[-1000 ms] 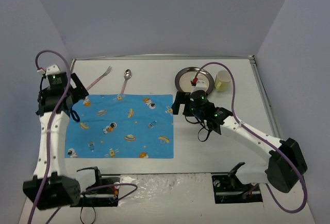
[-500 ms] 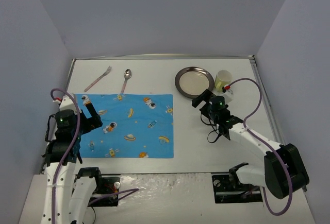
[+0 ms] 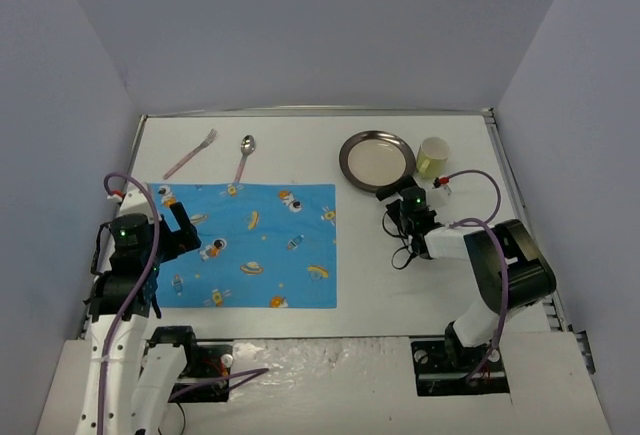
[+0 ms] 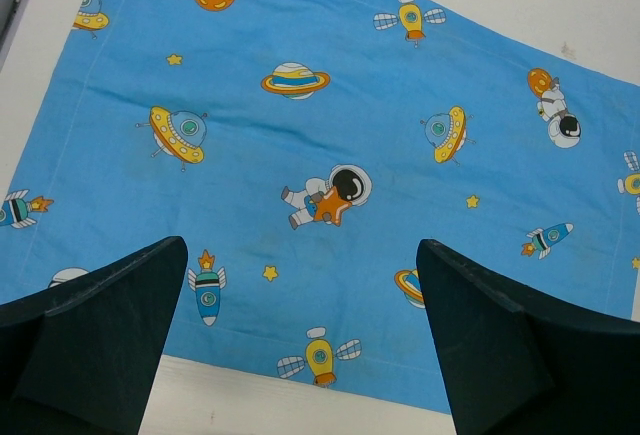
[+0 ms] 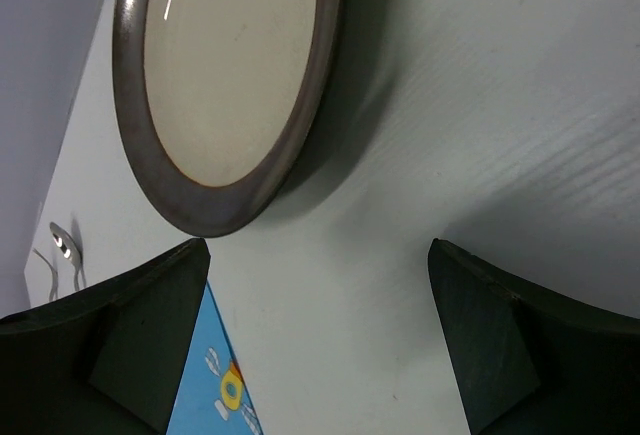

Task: Set the dinner table for one person

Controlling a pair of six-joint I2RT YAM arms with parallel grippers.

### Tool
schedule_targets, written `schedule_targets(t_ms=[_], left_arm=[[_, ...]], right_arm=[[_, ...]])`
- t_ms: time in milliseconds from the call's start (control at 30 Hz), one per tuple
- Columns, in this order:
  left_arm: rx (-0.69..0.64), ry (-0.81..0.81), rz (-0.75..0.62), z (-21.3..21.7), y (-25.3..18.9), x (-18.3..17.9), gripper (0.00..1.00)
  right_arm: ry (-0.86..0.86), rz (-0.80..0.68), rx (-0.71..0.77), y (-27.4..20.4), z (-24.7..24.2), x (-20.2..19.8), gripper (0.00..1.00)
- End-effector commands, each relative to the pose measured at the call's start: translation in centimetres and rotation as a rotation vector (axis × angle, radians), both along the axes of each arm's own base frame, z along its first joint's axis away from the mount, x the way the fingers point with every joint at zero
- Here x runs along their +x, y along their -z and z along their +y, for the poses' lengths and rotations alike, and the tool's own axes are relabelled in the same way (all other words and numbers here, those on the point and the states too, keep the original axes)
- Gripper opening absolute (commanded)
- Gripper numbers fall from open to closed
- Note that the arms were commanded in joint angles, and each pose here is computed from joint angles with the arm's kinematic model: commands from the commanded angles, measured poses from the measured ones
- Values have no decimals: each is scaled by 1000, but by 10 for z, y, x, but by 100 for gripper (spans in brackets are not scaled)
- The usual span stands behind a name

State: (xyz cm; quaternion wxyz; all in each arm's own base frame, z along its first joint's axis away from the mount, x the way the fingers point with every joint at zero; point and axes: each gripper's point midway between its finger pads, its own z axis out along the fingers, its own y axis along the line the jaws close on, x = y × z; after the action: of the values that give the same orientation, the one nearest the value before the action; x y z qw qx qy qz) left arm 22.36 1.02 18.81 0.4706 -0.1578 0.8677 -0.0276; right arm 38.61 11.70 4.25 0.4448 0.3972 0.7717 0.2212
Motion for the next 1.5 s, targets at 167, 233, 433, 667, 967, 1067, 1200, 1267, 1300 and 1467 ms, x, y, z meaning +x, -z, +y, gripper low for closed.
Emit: schedule_targets(t_ms=[167, 233, 433, 667, 967, 1067, 1200, 1267, 1300, 1467], left_arm=[[23, 3, -93, 2, -27, 13, 97], [24, 2, -91, 2, -27, 13, 97], [26, 2, -89, 2, -27, 12, 97], [27, 3, -87, 2, -26, 12, 97], [27, 3, -80, 2, -25, 12, 97], [26, 1, -78, 2, -24, 12, 97], [25, 4, -80, 2, -24, 11, 97], [26, 3, -79, 2, -24, 11, 97], [27, 3, -80, 2, -25, 11, 97], [40, -17, -74, 7, -23, 11, 97]], right_arm=[[107, -174, 106, -31, 2, 61, 88], [126, -168, 143, -25, 2, 67, 87], [193, -148, 238, -7, 2, 75, 81], [239, -109, 289, 10, 2, 77, 65], [258, -93, 328, 25, -2, 72, 15], [262, -113, 358, 24, -4, 70, 3], [245, -184, 429, 11, -1, 70, 0], [233, -223, 467, 0, 1, 68, 0], [227, -236, 482, -3, 2, 66, 0], [143, -355, 522, -52, 11, 67, 0]])
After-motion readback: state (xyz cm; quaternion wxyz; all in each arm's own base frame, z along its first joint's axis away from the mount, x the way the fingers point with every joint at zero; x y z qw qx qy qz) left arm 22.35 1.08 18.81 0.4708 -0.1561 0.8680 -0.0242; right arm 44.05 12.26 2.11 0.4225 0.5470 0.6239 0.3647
